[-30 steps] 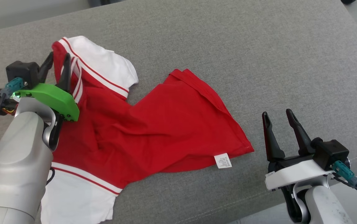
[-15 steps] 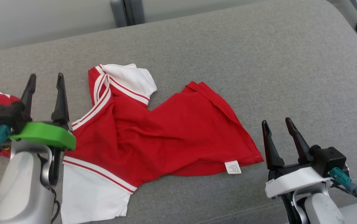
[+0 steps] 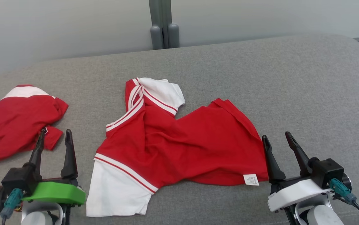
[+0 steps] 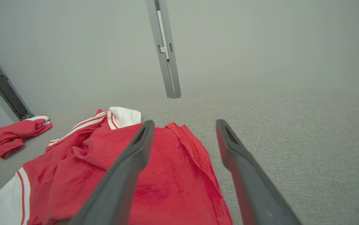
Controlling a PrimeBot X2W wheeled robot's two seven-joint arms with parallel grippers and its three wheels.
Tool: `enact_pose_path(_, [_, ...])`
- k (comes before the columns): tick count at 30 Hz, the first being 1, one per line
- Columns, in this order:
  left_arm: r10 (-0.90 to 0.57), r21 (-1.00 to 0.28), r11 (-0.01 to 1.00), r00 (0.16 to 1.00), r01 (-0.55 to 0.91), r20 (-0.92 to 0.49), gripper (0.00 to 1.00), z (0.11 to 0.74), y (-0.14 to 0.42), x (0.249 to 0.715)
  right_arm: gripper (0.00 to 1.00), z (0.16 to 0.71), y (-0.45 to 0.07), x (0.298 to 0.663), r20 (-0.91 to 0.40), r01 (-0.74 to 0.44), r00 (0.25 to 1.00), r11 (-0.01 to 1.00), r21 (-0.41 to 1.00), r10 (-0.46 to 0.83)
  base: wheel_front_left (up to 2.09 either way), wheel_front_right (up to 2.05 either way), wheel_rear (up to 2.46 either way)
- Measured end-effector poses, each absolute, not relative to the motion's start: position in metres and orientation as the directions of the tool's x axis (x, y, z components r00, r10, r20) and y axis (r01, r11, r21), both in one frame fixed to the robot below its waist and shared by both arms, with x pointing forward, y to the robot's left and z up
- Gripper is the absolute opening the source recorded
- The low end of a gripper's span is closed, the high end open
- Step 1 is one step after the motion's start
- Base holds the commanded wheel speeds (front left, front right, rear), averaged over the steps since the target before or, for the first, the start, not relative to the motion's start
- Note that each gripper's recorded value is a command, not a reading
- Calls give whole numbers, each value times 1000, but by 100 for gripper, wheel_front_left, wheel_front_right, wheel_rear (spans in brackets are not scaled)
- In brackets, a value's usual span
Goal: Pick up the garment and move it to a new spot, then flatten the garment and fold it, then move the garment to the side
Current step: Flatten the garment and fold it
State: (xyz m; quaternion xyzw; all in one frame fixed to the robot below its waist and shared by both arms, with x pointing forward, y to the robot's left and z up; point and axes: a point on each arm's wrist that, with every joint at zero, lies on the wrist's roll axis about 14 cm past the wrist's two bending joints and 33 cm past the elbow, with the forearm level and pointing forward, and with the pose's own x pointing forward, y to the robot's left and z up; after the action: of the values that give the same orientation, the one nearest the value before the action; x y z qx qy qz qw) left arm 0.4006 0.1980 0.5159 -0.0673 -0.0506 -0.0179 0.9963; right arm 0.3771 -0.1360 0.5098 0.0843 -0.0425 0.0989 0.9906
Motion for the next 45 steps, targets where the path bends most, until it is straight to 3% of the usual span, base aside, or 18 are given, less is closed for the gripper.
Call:
enact_pose_path(10, [28,-120,993,995,-16,95,100,511,211,361,100,515,-129,368,115,-238,968,961,139,224,0,0,0])
enact_pose_path(45, [35,-120,992,997,-28,64,100,499,213,353,100,509,-138,361,95,-211,975,969,132,199,0,0,0])
